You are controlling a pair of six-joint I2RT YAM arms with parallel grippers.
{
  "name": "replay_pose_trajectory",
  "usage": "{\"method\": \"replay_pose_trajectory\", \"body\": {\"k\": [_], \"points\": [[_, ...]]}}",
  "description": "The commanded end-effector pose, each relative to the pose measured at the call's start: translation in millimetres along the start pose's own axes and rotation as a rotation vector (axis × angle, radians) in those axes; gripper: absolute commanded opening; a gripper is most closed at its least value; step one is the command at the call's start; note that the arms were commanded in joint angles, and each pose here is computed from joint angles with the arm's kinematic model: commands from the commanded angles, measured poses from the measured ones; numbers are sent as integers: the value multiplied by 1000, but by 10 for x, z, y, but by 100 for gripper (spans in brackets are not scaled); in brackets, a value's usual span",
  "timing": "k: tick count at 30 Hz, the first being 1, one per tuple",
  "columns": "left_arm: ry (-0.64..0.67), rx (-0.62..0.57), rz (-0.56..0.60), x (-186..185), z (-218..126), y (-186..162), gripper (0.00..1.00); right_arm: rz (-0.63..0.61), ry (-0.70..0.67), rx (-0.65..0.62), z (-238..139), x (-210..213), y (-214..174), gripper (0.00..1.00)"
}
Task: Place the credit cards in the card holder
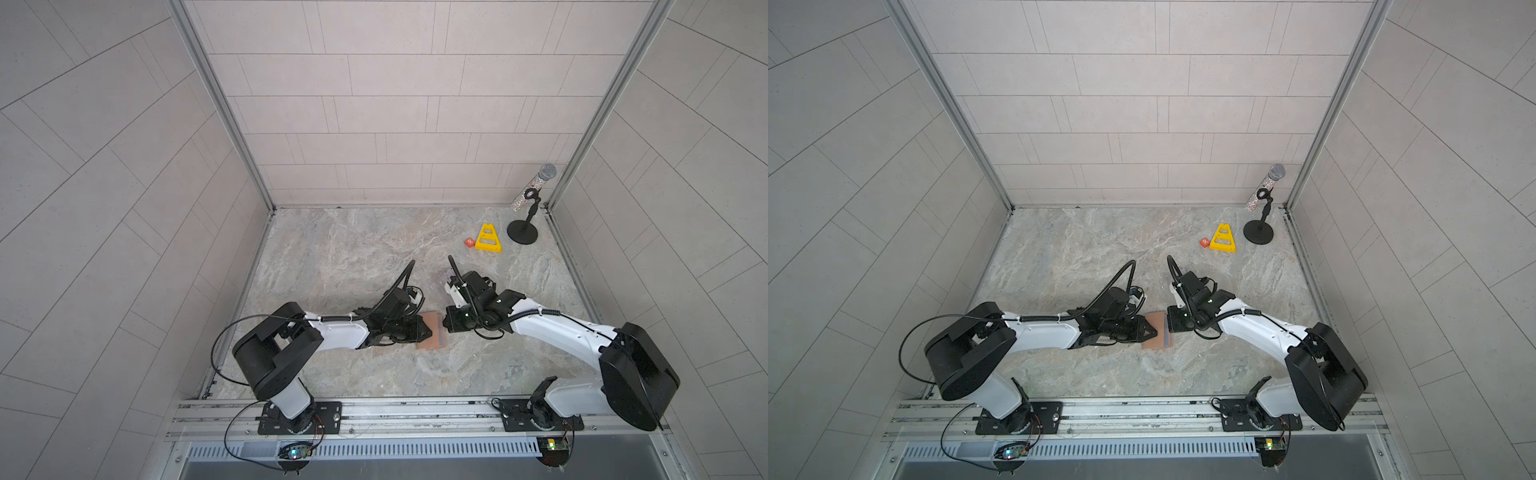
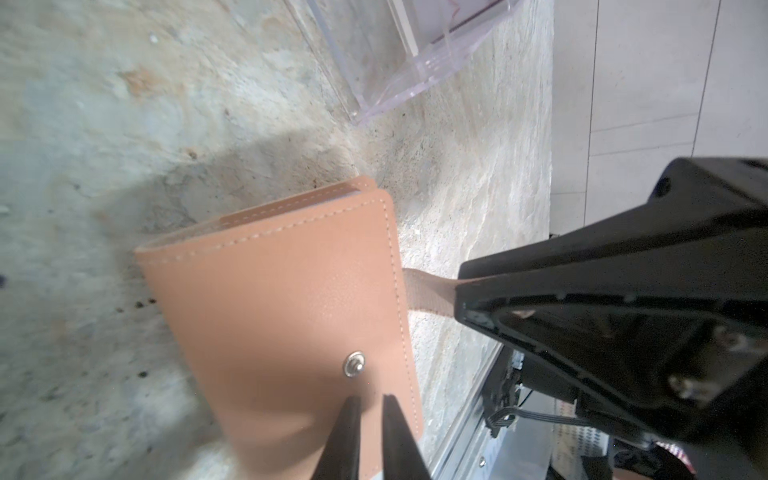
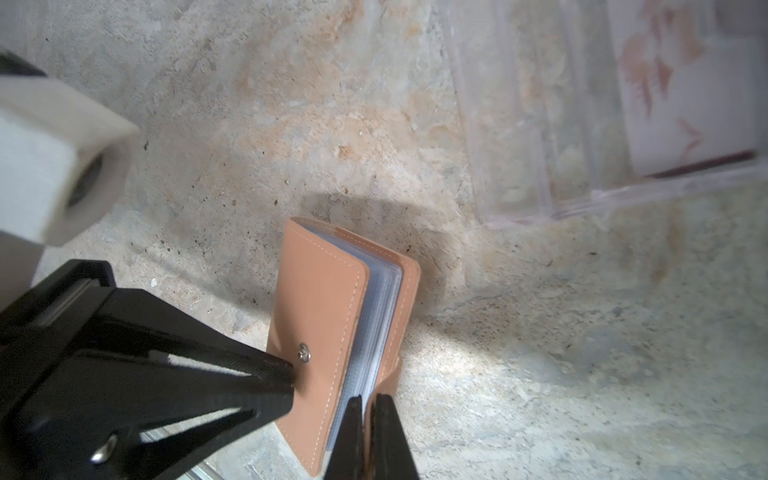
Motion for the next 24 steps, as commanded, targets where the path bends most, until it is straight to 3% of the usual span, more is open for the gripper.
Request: {"method": "replay_pose_trajectory", "body": {"k": [1, 14, 24], "points": [[27, 11, 4, 29, 55, -13, 14, 4, 44, 6, -54, 48, 1, 5], [5, 9, -3, -6, 83, 13, 14, 21, 94, 24, 41, 101, 33, 5], [-66, -18, 29, -198, -43, 88, 18, 32, 30, 50, 190, 11, 16, 5]]}}
Point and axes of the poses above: each gripper's point midway between its finger pads, its own z axis out along the fingers, its own x axis along the line the jaws close on, y = z × x, the point moved 8 cm from there along -z, back along the fingers, and after that the axes turned 6 degrees about z, right-handed, at the moved point
